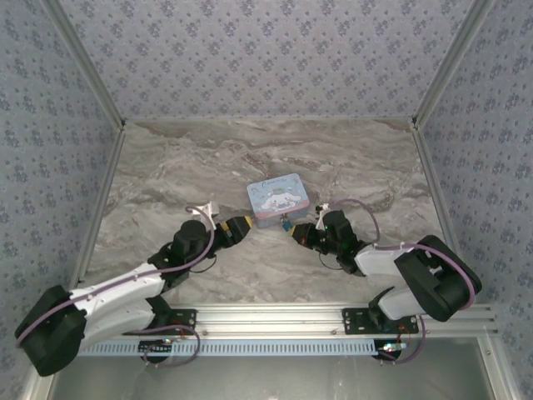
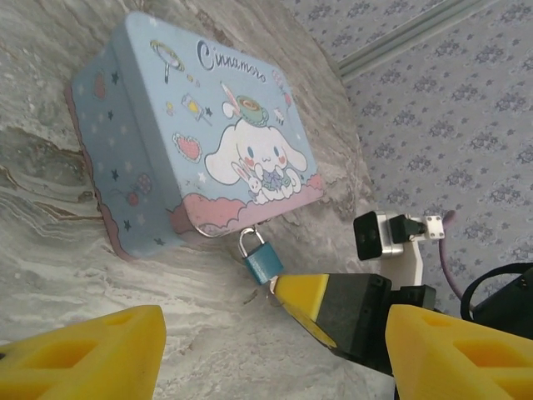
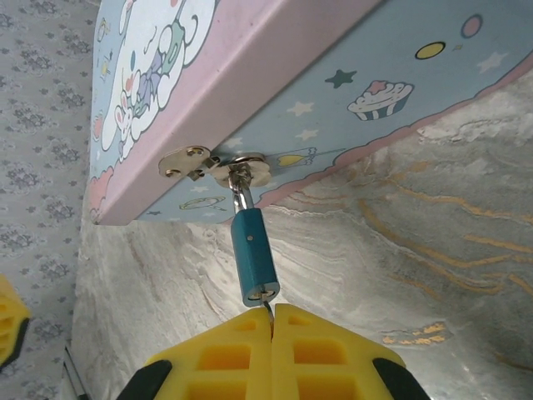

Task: Unlock a padlock with a key

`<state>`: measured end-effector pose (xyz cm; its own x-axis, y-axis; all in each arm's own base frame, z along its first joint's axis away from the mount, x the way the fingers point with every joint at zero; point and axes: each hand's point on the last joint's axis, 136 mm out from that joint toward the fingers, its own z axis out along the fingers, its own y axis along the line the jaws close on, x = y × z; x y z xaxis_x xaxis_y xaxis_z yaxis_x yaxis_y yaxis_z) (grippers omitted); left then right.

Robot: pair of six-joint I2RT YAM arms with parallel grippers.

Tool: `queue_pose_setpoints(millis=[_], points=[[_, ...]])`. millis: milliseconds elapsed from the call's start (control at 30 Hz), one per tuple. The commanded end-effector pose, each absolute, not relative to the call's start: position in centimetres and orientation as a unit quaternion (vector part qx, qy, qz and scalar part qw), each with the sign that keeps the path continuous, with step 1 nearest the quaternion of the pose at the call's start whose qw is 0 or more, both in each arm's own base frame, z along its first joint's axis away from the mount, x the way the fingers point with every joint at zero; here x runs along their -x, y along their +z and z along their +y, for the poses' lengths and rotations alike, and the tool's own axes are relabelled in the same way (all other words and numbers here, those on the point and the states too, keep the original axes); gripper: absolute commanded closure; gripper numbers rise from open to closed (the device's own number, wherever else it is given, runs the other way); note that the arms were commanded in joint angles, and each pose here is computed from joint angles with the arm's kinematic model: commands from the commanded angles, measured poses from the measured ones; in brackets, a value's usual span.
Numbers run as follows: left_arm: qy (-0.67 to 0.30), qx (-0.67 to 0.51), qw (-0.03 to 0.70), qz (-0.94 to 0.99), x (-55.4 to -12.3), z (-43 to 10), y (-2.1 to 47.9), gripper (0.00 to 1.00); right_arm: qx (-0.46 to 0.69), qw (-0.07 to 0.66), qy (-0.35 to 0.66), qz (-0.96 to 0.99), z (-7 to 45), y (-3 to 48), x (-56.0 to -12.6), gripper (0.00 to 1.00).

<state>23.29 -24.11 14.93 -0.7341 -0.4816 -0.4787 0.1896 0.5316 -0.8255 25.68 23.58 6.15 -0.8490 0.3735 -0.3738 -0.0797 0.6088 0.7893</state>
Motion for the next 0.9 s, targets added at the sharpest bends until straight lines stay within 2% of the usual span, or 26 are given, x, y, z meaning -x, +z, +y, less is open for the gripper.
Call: queue_pose_setpoints(millis=[0, 433, 867], points=[[-0.521, 0.111, 0.321, 0.783, -23.3, -25.9, 15.3, 0.31, -0.104, 0.263, 0.437, 0.854, 24.0, 6.8, -26.3, 1.0], [-0.576, 0.152, 0.267, 0.758, -24.7, -32.1, 12.9, 0.52, -0.129, 0.253, 0.444, 0.85, 24.1, 7.0, -26.2, 1.0], [-0.592, 0.21, 0.249, 0.737, -25.6, -34.1, 10.3, 0.6, -0.134, 0.252, 0.446, 0.848, 24.3, 7.3, -26.2, 1.0]])
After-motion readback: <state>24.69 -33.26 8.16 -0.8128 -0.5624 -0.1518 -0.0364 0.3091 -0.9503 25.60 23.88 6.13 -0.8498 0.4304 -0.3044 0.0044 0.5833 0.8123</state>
